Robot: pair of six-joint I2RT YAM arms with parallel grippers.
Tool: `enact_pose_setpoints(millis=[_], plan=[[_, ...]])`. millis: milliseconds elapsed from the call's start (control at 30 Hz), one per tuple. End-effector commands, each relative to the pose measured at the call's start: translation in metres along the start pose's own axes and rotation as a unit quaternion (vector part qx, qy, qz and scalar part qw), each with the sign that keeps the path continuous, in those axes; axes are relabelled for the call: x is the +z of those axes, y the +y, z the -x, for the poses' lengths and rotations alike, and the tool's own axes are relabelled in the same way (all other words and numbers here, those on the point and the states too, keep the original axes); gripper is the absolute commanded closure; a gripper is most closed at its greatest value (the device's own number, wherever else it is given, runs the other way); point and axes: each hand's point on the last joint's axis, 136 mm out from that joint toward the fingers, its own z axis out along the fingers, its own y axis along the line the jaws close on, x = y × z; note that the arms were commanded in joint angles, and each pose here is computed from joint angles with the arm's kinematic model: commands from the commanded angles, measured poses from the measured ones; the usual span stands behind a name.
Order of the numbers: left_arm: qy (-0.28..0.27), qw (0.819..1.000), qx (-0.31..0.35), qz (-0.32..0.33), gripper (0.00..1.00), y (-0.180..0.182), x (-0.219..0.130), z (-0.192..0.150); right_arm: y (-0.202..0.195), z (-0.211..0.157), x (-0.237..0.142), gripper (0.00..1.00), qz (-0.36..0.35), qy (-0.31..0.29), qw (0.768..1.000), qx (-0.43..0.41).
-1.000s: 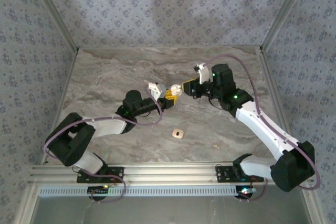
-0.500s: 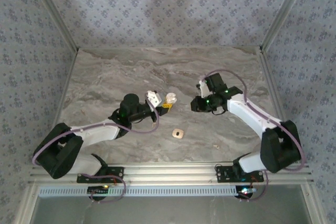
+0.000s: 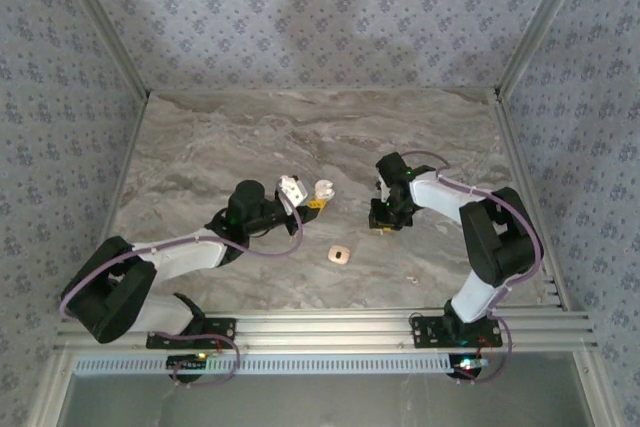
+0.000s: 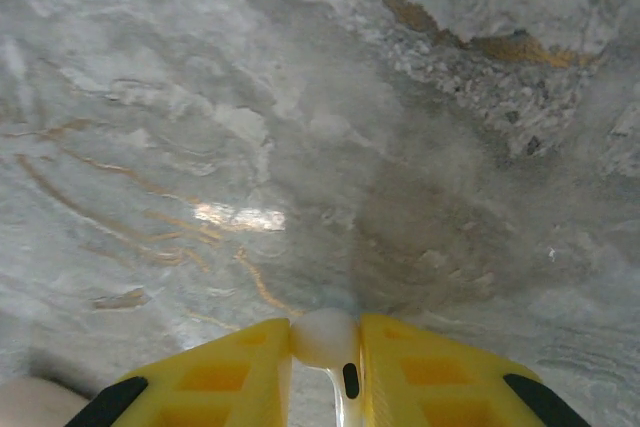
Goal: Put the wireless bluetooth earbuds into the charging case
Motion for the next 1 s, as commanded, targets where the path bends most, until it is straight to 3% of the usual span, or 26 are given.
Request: enact_pose_setpoints(millis=[0,267,633,967], plan=[[-0.016,1.0,0.008,0.005,0.9,0.001,-0.003,0.009,-0.013,-0.012,0.007,0.73,-0.034,0.021,0.999,0.016],[-0.015,1.0,0.005,0.006,0.9,0.001,-0.003,0.008,-0.019,-0.019,-0.001,0.62,-0.07,0.04,0.997,0.006],[-0.017,1.0,0.002,0.006,0.9,0.001,-0.004,0.01,-0.006,-0.001,-0.07,0.57,-0.127,0.039,0.991,-0.029],[-0.018,1.0,0.003,0.012,0.9,0.001,-0.007,0.011,0.006,0.003,-0.039,0.59,-0.14,0.092,0.984,-0.064]])
